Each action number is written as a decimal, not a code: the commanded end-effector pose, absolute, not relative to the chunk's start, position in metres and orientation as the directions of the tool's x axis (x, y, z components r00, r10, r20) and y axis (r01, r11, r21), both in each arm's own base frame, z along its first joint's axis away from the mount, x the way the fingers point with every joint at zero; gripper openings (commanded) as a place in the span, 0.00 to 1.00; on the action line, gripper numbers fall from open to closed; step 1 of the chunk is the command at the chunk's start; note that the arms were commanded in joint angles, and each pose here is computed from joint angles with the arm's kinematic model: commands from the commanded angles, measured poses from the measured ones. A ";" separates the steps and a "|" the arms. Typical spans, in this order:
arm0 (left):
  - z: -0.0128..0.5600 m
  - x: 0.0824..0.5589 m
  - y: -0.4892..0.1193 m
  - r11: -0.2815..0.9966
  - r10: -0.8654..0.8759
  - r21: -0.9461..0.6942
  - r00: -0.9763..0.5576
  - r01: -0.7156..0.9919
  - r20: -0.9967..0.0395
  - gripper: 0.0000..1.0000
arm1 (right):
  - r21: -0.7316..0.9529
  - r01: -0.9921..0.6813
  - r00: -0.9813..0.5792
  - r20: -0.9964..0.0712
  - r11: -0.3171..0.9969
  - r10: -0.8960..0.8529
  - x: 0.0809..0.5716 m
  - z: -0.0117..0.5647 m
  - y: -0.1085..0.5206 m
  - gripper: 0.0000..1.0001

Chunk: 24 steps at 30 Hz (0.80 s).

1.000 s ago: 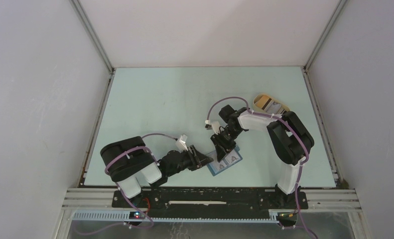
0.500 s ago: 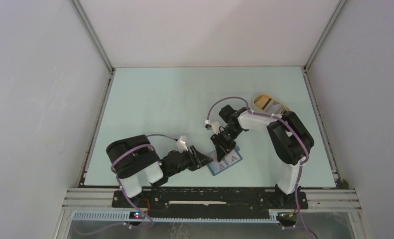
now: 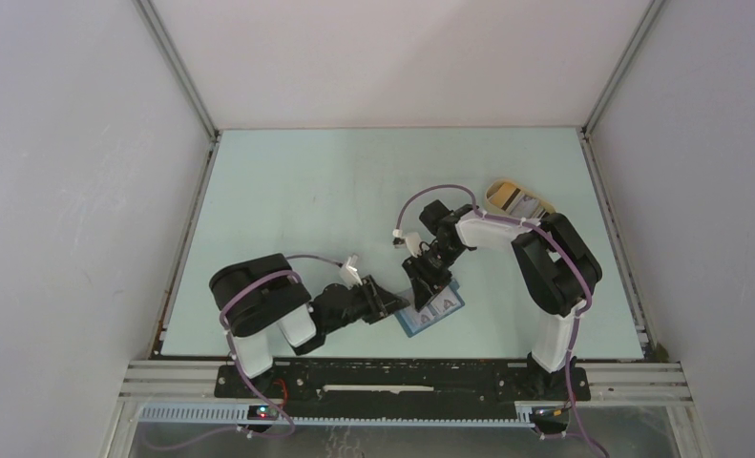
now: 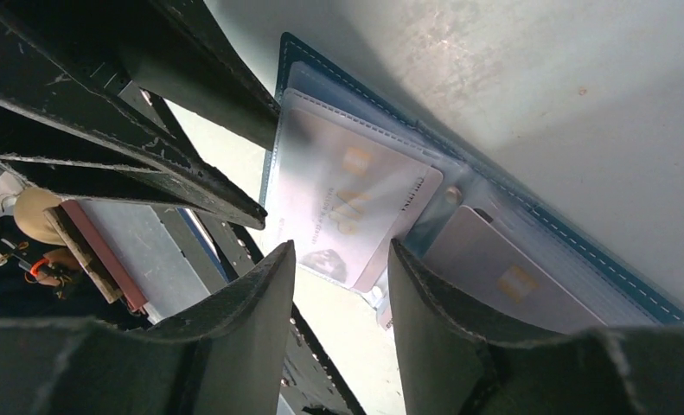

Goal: Put the credit cards into the card holder
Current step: Turn over the card slot in the card holder.

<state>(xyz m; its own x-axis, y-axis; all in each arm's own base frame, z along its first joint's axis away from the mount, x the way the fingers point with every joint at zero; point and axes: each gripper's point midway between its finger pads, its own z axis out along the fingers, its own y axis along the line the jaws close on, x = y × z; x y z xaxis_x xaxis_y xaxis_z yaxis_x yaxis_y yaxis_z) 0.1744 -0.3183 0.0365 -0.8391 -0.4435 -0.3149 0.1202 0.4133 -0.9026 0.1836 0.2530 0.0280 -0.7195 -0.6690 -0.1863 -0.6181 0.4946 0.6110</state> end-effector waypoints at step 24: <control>0.063 0.219 -0.382 0.421 -0.316 -0.865 -0.850 0.273 -0.422 0.42 | 0.568 -0.716 -0.698 -0.559 0.407 -0.447 0.243 0.150 0.193 0.50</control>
